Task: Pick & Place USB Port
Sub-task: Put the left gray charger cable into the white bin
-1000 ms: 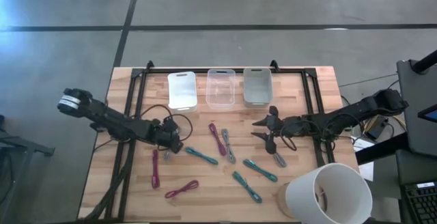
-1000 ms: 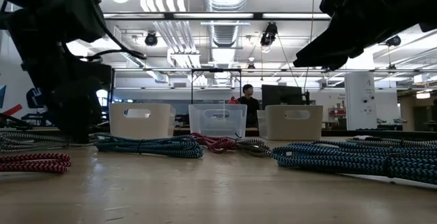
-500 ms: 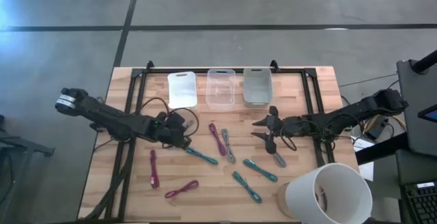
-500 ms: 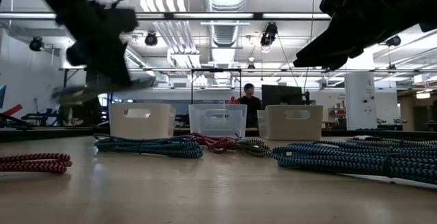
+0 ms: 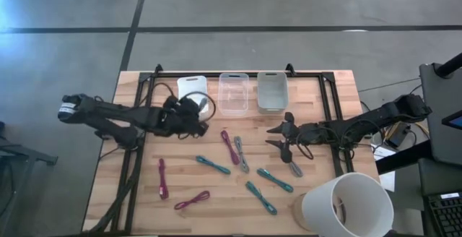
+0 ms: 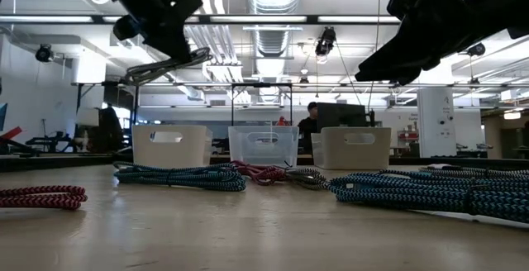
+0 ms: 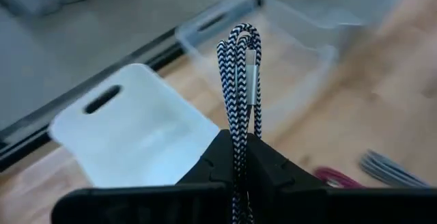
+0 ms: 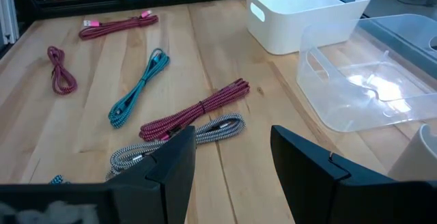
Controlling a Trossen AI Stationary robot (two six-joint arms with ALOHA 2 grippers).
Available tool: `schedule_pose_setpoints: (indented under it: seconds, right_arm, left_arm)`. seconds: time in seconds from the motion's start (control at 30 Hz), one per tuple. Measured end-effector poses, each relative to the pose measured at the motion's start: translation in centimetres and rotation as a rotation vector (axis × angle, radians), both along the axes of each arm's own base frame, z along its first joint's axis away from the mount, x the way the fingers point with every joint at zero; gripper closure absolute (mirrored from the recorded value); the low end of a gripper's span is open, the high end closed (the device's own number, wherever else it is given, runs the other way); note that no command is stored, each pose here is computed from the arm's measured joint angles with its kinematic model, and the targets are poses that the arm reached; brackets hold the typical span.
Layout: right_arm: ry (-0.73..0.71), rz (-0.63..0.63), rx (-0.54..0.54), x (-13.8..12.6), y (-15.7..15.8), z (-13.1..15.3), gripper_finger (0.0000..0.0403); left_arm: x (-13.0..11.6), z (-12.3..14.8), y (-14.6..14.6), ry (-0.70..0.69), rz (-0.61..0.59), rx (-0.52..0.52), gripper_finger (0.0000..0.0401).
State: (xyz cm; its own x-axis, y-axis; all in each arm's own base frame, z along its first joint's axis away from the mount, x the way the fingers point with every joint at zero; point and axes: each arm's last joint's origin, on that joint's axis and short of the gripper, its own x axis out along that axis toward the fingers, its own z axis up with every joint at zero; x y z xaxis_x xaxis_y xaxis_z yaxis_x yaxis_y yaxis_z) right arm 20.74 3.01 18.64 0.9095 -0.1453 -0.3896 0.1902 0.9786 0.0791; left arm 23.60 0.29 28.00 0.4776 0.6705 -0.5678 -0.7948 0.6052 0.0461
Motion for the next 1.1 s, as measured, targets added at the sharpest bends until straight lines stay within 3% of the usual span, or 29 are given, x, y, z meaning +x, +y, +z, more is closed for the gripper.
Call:
schedule_pose_setpoints:
  seconds: [0.43, 0.7, 1.1]
  right_arm:
    - [0.001, 0.0, 0.0, 0.0, 0.0, 0.0, 0.0216]
    - [0.001, 0.0, 0.0, 0.0, 0.0, 0.0, 0.0216]
    - [0.002, 0.0, -0.001, 0.0, 0.0, 0.0, 0.0216]
  left_arm:
    - [0.2, -2.5, 7.9, 0.092, 0.237, 0.051, 0.0379]
    - [1.8, -5.2, 10.3, 0.117, 0.311, 0.04, 0.038]
    - [2.7, -10.8, 13.4, 0.282, 0.387, -0.041, 0.0377]
